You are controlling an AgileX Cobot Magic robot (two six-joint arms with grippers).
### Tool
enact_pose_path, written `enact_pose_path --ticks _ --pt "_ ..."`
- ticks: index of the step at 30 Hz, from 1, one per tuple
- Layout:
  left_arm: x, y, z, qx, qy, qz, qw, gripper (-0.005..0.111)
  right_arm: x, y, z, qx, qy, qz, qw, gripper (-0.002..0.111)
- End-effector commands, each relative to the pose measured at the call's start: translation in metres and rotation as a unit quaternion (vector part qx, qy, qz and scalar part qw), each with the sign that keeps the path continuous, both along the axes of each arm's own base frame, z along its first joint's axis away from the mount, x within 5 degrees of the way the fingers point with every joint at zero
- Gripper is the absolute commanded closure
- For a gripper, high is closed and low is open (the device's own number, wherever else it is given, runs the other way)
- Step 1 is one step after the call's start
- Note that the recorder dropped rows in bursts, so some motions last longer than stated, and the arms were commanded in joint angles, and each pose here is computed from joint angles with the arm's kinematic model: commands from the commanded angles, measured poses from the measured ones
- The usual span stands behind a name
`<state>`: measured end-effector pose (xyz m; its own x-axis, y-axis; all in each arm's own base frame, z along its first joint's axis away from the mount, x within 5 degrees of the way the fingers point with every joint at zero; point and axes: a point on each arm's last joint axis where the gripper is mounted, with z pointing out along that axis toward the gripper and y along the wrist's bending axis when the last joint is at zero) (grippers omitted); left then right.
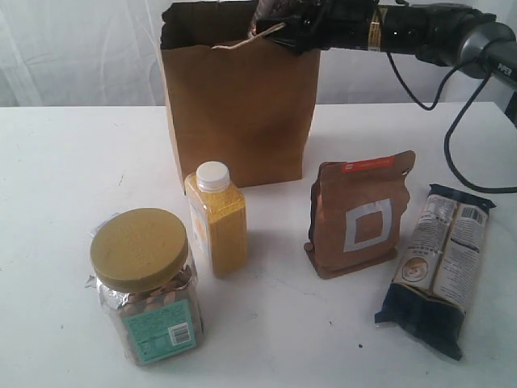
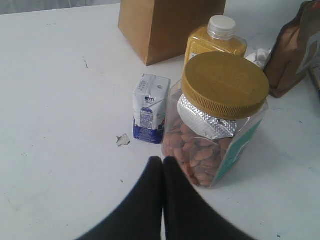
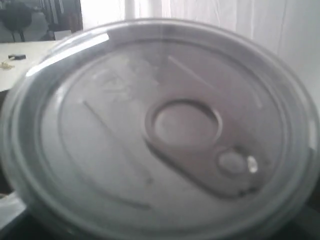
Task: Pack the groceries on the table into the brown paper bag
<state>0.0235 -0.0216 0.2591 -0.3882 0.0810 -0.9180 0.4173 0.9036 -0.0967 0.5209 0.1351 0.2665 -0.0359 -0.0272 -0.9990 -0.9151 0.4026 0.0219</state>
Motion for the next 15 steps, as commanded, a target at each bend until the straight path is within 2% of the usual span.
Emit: enact_pose_path --ticks 1,8,15 --pt "0.000 -0.001 -0.002 -0.010 0.004 0.000 1.000 0.107 -0.004 0.007 0.010 -0.028 -0.034 -0.003 0.999 0.047" --pt "0.000 -0.001 -0.002 -0.010 0.004 0.000 1.000 0.107 -0.007 0.011 0.020 -0.024 -0.041 -0.004 0.999 0.037" --pt "0.000 -0.001 -0.002 -0.010 0.004 0.000 1.000 0.107 -0.005 0.008 0.032 -0.020 -0.050 -0.039 0.998 0.037"
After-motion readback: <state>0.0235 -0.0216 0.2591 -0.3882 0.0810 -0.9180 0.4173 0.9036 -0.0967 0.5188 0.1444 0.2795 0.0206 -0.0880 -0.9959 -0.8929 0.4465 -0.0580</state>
